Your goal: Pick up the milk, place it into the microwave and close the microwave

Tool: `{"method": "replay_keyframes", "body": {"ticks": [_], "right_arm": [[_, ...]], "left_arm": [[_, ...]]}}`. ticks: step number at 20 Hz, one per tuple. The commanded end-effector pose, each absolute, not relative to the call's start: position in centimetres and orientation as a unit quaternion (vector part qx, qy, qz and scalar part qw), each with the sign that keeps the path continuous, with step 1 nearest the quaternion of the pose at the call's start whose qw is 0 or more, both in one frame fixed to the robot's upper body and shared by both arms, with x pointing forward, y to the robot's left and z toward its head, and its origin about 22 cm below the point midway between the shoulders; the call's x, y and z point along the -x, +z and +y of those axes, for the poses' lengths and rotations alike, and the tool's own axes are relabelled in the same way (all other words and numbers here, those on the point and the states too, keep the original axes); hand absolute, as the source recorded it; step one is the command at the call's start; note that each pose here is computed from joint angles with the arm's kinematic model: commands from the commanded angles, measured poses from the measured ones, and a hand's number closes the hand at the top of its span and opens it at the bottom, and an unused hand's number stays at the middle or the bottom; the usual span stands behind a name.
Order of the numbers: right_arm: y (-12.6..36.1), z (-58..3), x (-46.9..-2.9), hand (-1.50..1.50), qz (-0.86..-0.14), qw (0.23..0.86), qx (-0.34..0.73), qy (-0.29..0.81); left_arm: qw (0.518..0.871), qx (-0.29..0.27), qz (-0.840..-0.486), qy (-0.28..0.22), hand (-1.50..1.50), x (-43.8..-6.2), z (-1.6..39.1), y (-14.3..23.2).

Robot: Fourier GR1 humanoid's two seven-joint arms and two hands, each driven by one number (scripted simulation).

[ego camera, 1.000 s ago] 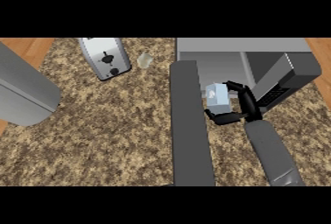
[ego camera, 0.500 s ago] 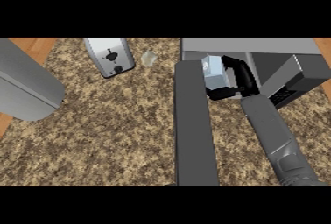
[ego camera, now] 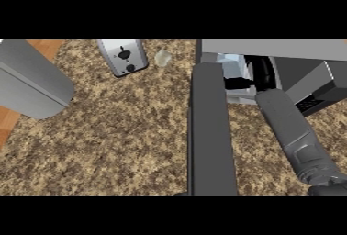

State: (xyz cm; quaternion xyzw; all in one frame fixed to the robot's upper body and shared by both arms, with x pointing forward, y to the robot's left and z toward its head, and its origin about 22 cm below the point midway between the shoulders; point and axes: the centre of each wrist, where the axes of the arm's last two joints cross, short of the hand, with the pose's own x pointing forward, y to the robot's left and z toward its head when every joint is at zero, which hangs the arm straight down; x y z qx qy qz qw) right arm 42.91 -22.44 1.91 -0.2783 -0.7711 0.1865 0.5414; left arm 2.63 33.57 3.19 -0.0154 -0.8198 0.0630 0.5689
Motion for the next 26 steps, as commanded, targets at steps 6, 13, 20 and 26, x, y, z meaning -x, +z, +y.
{"method": "replay_keyframes", "body": {"ticks": [6,13,20,26], "right_arm": [[2.5,-23.9,-43.3,-1.5,-0.762,0.519,0.363,0.137],[1.6,-23.2,-43.0,-1.5,-0.752,0.535,0.337,0.185],[1.2,-22.9,-42.8,-1.5,-0.775,0.548,0.268,0.165],[0.7,-21.4,-42.6,-1.5,-0.79,0.556,0.205,0.153]], "left_arm": [[0.567,0.02,-0.822,0.045,-1.5,-4.4,34.1,2.5],[0.575,0.032,-0.818,0.017,-1.5,-5.5,34.4,2.8],[0.562,0.051,-0.826,0.001,-1.5,-6.4,33.0,3.3],[0.567,0.073,-0.82,0.005,-1.5,-7.0,31.6,2.3]]}}
